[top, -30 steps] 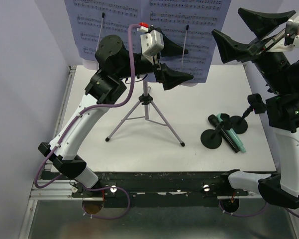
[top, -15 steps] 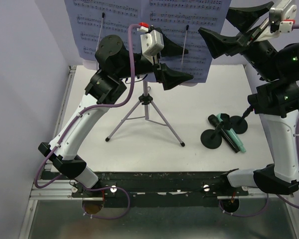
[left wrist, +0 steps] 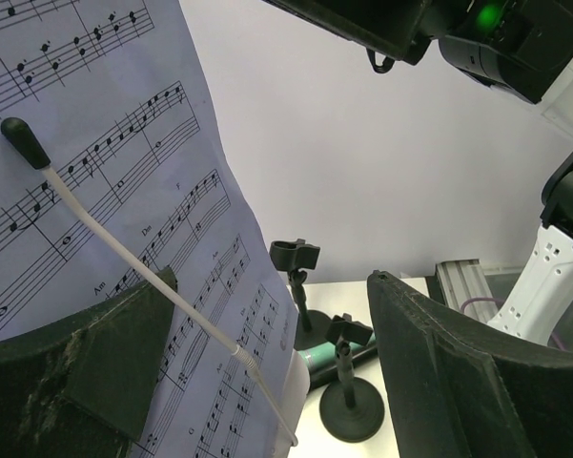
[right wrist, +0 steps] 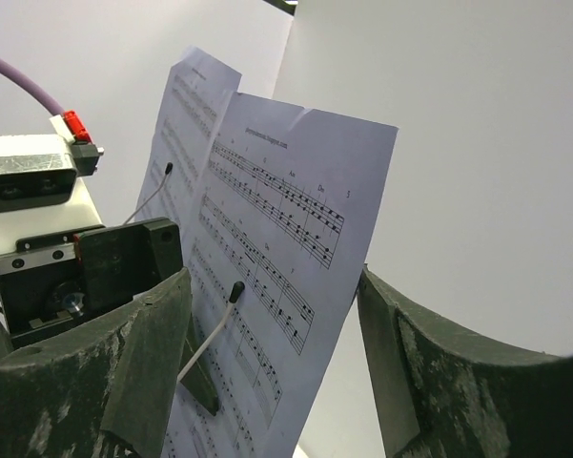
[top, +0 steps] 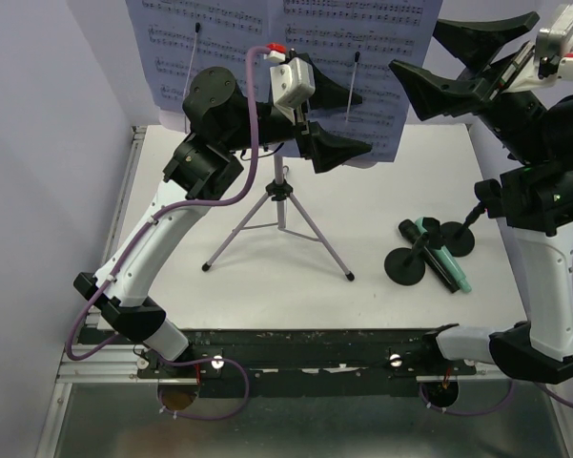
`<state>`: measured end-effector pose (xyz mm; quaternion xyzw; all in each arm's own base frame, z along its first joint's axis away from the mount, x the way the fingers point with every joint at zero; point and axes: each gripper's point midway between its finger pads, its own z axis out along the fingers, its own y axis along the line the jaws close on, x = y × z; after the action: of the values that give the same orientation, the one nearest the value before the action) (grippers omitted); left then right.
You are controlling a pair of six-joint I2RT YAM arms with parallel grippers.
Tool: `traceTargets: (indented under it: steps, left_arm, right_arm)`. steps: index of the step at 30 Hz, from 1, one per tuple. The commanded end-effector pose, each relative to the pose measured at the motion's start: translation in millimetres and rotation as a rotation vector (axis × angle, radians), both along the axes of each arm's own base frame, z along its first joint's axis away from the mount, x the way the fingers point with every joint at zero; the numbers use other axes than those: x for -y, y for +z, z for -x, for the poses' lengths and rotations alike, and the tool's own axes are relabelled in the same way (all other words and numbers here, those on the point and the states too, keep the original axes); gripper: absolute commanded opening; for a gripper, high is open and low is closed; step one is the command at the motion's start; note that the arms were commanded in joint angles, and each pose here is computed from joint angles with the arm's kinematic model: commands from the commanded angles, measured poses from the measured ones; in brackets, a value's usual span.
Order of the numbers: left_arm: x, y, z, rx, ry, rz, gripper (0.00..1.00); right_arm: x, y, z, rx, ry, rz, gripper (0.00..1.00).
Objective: Pack up the instrument practice props
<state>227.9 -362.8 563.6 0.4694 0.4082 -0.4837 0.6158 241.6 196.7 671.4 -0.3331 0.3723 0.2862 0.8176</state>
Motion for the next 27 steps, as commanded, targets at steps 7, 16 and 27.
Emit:
traceTargets:
  steps: [7,16,27]
  left_arm:
    - [2.0,7.0,6.9,0.030,-0.024,0.008,0.91]
    - [2.0,7.0,7.6,0.035,-0.020,0.006,0.91]
    - [3.8,4.4,8.4,0.030,-0.028,0.001,0.91]
  right_arm:
    - [-3.4,1.0,19.2,0.040,0.053,0.027,0.87]
    - [-5.8,18.5,20.4,0.115,0.060,0.030,0.91]
    - [-2.2,37.1,26.4,0.221,0.034,0.023,0.98]
